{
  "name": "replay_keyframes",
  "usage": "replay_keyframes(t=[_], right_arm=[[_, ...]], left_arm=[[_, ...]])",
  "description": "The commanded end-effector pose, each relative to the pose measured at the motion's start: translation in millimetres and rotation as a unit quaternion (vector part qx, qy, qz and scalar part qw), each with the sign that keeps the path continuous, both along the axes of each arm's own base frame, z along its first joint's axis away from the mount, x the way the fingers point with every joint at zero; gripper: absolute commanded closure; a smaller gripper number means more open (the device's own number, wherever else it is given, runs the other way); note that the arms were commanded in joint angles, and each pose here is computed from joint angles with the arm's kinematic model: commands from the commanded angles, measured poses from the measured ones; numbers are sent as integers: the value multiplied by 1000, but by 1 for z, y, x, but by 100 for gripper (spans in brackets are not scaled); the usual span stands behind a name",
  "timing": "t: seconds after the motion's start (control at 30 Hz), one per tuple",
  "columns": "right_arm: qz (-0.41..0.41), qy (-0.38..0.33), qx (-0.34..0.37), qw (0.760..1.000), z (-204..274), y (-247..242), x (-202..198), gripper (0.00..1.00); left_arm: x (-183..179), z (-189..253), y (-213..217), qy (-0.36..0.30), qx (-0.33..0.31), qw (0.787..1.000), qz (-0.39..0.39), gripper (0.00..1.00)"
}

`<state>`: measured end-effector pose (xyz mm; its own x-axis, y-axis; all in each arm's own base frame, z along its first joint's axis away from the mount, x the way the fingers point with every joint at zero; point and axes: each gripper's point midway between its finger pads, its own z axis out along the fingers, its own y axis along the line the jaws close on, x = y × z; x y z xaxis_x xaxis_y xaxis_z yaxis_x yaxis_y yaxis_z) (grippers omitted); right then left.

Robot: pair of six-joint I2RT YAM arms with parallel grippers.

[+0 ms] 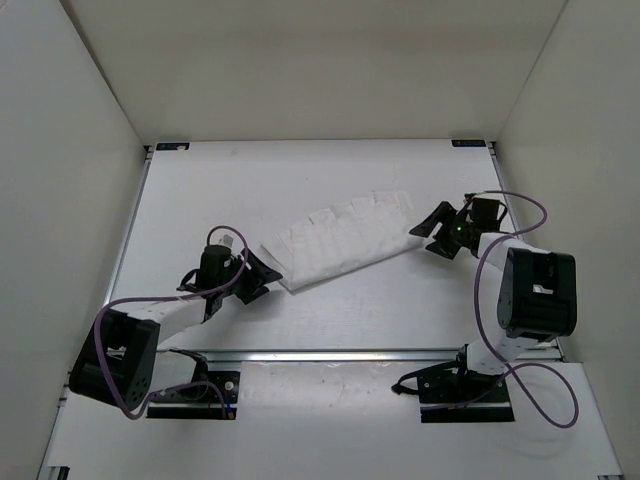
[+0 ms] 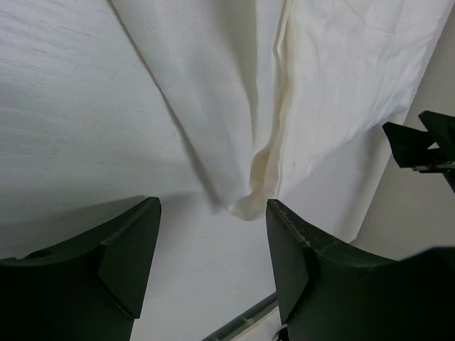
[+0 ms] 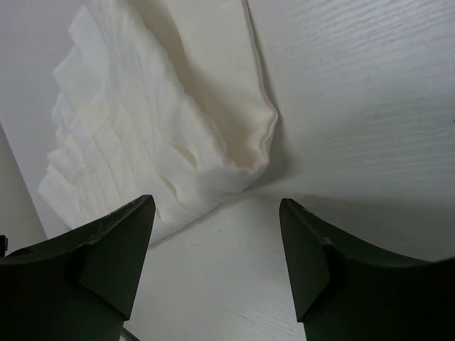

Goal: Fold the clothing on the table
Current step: Fold the skirt

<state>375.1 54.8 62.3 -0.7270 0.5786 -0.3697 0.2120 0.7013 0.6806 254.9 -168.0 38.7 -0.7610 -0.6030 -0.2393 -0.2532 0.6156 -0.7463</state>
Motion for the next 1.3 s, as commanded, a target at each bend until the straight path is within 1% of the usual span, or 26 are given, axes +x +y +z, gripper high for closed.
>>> replay_keyframes(t=[0.0,0.07,0.17,0.23,0.27,0.3,0.37,0.43,0.47,0.5,0.53,0.57,0.6,0.63,0.67,0.7,0.8,0.87,0.9,0.97,1.0,1.07,1.17,1.2,1.23,1.27], right_arm=[[-2,-27,-13,1000,-2,0,9,32],[-14,-22,-12,1000,-6,-2,10,32],[-24,-8,-10,1000,-18,-4,11,32],[-22,-4,-6,1000,-22,-1,12,32],[-26,5,-5,1000,-28,-2,13,32],[-31,6,-3,1000,-31,-4,14,31],[-34,8,0,999,-32,-3,17,38],[-39,13,11,999,-37,-4,18,41],[-38,18,11,999,-40,-4,21,50],[-37,15,13,999,-38,-2,23,57],[-37,18,14,999,-41,-3,22,61],[-38,17,15,999,-40,-2,24,72],[-42,10,15,999,-39,-4,26,84],[-47,8,15,999,-37,-6,27,90],[-45,2,20,999,-34,-7,29,100],[-41,0,19,999,-33,-6,29,100],[-3,-20,-24,1000,-13,-3,39,100],[41,-32,-70,996,3,13,41,100],[48,-37,-82,995,9,16,42,100],[89,-68,-111,988,35,42,43,100],[93,-80,-126,984,42,45,46,100],[117,-115,-148,975,69,66,47,100],[169,-156,-169,958,96,115,36,100],[178,-174,-175,952,108,123,36,100],[196,-178,-181,947,106,141,30,100],[211,-193,-177,942,116,158,24,100]], left_arm=[[15,12,2,-40,12,999,34,28],[14,11,-6,-39,15,999,29,27],[14,14,-20,-41,1,999,24,27],[11,6,-31,-25,1,1000,13,26],[13,9,-35,-27,-4,1000,8,26],[13,5,-38,-22,0,1000,4,26],[15,5,-45,-22,-5,1000,-1,26],[15,-2,-45,-12,-1,1000,8,27],[19,2,-48,-21,-2,1000,9,32],[21,0,-49,-20,2,1000,13,40],[23,-2,-49,-22,7,1000,13,47],[27,-4,-47,-20,9,1000,19,60],[28,-2,-50,-25,5,1000,16,78],[30,-7,-47,-20,8,1000,18,84],[30,-11,-46,-16,11,1000,13,95],[36,-9,-44,-23,10,1000,18,100],[40,-15,-39,-20,17,1000,11,100],[42,-22,-37,-13,19,1000,0,100],[46,-22,-35,-15,21,1000,-3,100],[47,-24,-38,-10,16,1000,-21,100],[48,-25,-39,-8,13,999,-31,100],[51,-28,-37,-5,16,999,-41,100],[54,-28,-33,-5,10,999,-46,100],[54,-30,-30,-1,10,999,-45,100],[53,-29,-31,-3,11,999,-51,100],[53,-31,-30,2,10,999,-49,100]])
